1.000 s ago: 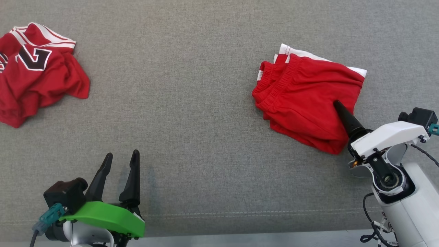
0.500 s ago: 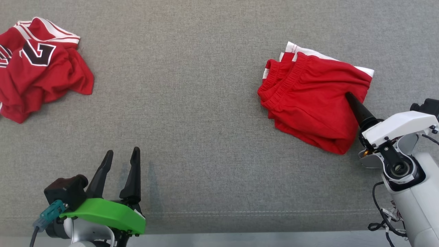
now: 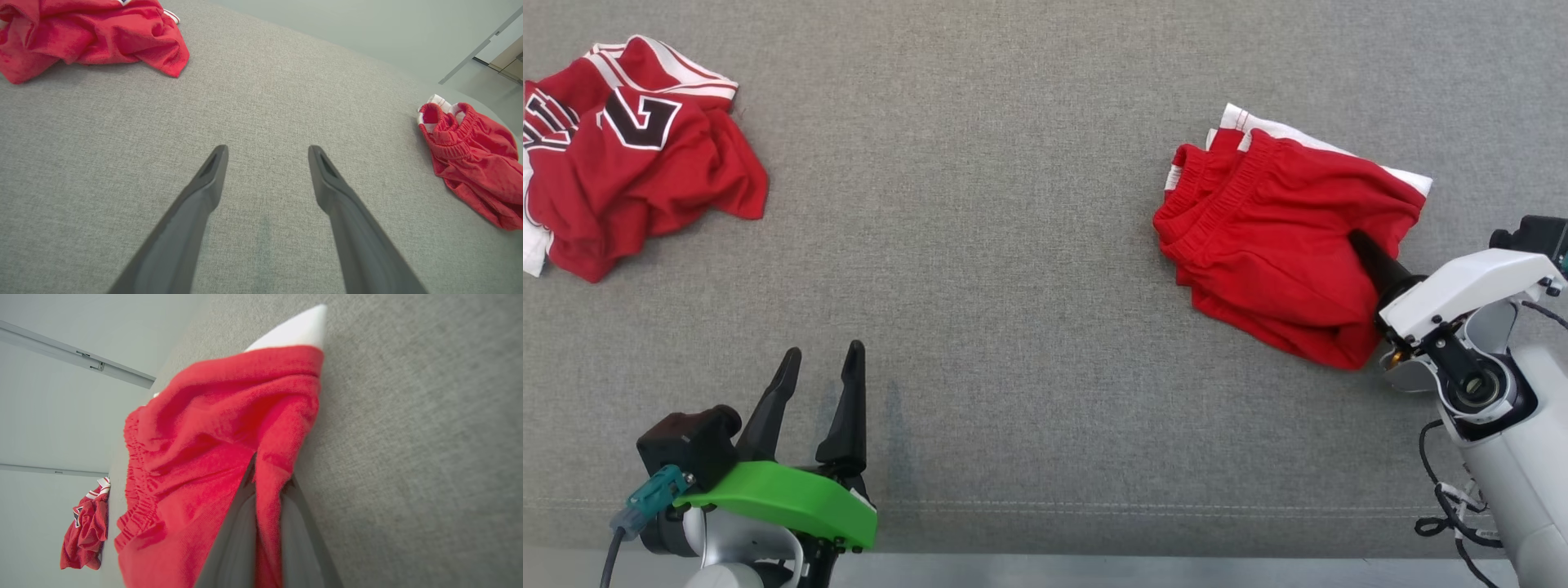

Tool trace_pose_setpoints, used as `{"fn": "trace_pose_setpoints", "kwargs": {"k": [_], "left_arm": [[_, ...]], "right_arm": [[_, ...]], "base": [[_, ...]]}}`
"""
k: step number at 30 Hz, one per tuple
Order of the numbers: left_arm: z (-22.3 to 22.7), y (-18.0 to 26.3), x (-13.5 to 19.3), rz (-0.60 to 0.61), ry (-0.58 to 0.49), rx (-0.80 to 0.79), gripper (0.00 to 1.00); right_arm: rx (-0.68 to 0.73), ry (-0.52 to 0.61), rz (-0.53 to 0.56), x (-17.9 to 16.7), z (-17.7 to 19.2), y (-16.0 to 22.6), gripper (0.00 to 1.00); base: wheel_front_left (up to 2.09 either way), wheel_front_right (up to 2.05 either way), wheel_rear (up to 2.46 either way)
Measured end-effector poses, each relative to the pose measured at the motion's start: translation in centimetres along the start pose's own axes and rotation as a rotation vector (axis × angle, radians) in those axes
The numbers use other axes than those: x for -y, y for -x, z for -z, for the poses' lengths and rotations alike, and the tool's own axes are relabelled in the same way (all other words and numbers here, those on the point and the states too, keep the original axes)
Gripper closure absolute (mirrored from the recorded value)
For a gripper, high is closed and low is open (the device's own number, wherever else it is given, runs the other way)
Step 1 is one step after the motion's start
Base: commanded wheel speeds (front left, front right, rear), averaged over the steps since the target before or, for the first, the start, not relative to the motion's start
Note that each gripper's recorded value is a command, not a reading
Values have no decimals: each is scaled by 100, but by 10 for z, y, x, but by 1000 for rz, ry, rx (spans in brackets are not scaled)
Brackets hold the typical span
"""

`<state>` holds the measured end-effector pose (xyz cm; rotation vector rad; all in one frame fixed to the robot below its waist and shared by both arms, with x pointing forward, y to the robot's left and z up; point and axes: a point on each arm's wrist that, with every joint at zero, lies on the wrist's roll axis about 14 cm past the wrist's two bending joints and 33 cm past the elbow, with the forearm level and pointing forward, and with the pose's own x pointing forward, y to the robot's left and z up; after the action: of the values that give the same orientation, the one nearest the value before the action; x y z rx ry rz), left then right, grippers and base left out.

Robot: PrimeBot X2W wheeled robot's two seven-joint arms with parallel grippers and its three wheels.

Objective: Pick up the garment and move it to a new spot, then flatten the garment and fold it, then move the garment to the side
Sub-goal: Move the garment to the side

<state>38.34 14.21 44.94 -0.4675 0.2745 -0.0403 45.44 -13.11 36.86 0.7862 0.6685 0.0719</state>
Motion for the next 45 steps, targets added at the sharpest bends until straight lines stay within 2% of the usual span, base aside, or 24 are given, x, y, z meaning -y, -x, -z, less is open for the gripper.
{"fn": "trace_pose_setpoints", "kwargs": {"k": [8,16,19,25,33,39,45], "left_arm": [[2,3,0,-4,5,-8,0],[10,0,35,107,37,-46,0],[11,-2,38,115,48,-54,0],[5,-13,38,124,38,-34,0],[-6,-26,4,34,2,15,0],[0,-35,1,44,-44,-6,0],[8,-44,12,101,-63,-38,0]], "right_arm": [[1,182,1,-2,-38,-8,100],[32,307,-23,-28,-89,-28,100],[48,341,-19,-37,-108,-39,100],[72,338,-1,-35,-128,-56,100],[49,284,37,-19,-124,-82,100],[78,251,81,-1,-128,-75,100],[125,221,149,25,-140,-56,100]], "base": [[0,0,0],[0,0,0],[0,0,0],[0,0,0],[0,0,0],[0,0,0],[0,0,0]]}}
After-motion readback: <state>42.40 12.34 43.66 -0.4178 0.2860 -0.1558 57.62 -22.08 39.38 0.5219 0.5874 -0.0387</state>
